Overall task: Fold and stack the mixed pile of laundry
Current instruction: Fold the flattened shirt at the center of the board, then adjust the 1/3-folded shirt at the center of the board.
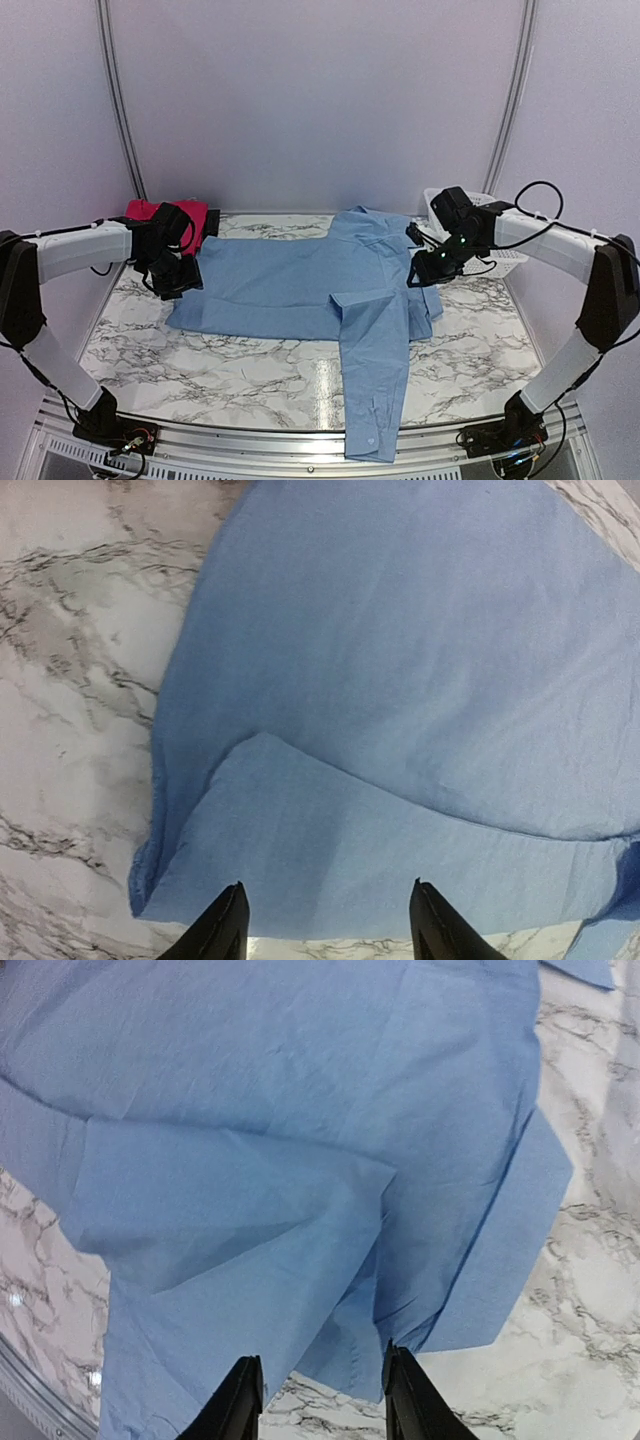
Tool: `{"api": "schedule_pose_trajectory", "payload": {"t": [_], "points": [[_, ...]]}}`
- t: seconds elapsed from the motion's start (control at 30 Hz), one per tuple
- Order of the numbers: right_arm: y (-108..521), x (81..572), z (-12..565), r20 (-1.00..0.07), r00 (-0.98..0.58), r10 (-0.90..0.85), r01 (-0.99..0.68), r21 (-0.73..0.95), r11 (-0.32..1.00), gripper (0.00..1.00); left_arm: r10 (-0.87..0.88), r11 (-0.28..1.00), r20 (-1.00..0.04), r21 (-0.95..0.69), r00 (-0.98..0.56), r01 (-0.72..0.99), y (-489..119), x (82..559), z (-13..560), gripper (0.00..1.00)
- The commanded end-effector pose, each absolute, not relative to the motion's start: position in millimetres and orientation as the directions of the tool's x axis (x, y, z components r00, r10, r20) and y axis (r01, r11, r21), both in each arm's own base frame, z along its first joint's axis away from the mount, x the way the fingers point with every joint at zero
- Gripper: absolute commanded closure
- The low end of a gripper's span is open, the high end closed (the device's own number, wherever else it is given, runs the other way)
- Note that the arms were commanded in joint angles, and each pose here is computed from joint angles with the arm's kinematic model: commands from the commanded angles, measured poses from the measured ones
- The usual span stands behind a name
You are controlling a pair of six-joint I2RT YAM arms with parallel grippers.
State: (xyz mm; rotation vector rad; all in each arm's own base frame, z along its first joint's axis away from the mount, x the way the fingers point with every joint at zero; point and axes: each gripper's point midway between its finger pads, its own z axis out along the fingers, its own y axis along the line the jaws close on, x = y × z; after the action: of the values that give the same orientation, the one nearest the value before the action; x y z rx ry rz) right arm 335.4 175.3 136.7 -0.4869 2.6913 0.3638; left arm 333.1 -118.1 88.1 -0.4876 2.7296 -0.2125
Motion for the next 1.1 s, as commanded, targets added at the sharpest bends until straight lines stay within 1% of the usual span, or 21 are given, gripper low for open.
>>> {"api": "schedule_pose_trajectory", "payload": {"t": [0.0,0.1,0.23,0.33,0.47,0.6,0.73,0.83,0.87,0.9,1.0,1.07], "points": [[193,302,97,-0.305,-0.918,-0.255,-0.358,0.354,0.864,0.67,-0.202,0.940,-0.308,-0.328,-0.930,-0.095,-167,335,93,0.43],[196,306,78,-0.282,-0.927,-0.248,-0.341,0.356,0.870,0.73,-0.171,0.942,-0.270,-0.327,-0.948,-0.077,-180,332,77,0.44],[196,320,54,-0.268,-0.938,-0.221,-0.306,0.339,0.890,0.74,-0.167,0.948,-0.219,-0.302,-0.961,-0.096,-179,331,47,0.47],[200,325,31,-0.228,-0.955,-0.191,-0.265,0.359,0.895,0.76,-0.174,0.954,-0.154,-0.273,-0.973,-0.128,-170,324,21,0.54],[200,320,10,-0.181,-0.970,-0.163,-0.220,0.368,0.903,0.77,-0.175,0.960,-0.085,-0.234,-0.981,-0.151,-159,301,-4,0.54],[193,299,7,-0.151,-0.977,-0.150,-0.197,0.369,0.908,0.77,-0.165,0.966,-0.056,-0.211,-0.985,-0.150,-147,272,-11,0.54],[193,255,3,-0.096,-0.983,-0.159,-0.184,0.403,0.897,0.77,-0.172,0.968,-0.049,-0.194,-0.984,-0.160,-129,237,-14,0.54],[205,227,10,-0.090,-0.977,-0.194,-0.214,0.430,0.877,0.76,-0.153,0.973,-0.086,-0.188,-0.984,-0.135,-121,228,-7,0.52],[210,223,18,-0.109,-0.974,-0.200,-0.227,0.443,0.867,0.74,-0.146,0.975,-0.107,-0.184,-0.983,-0.125,-119,228,-2,0.50],[212,221,24,-0.127,-0.970,-0.205,-0.241,0.446,0.862,0.71,-0.138,0.976,-0.134,-0.186,-0.981,-0.112,-118,230,5,0.43],[213,234,53,-0.227,-0.954,-0.197,-0.280,0.431,0.858,0.62,-0.130,0.978,-0.243,-0.191,-0.961,-0.084,-116,245,31,0.23],[214,242,73,-0.277,-0.940,-0.202,-0.307,0.417,0.855,0.60,-0.119,0.973,-0.282,-0.225,-0.952,-0.055,-125,255,54,0.10]]}}
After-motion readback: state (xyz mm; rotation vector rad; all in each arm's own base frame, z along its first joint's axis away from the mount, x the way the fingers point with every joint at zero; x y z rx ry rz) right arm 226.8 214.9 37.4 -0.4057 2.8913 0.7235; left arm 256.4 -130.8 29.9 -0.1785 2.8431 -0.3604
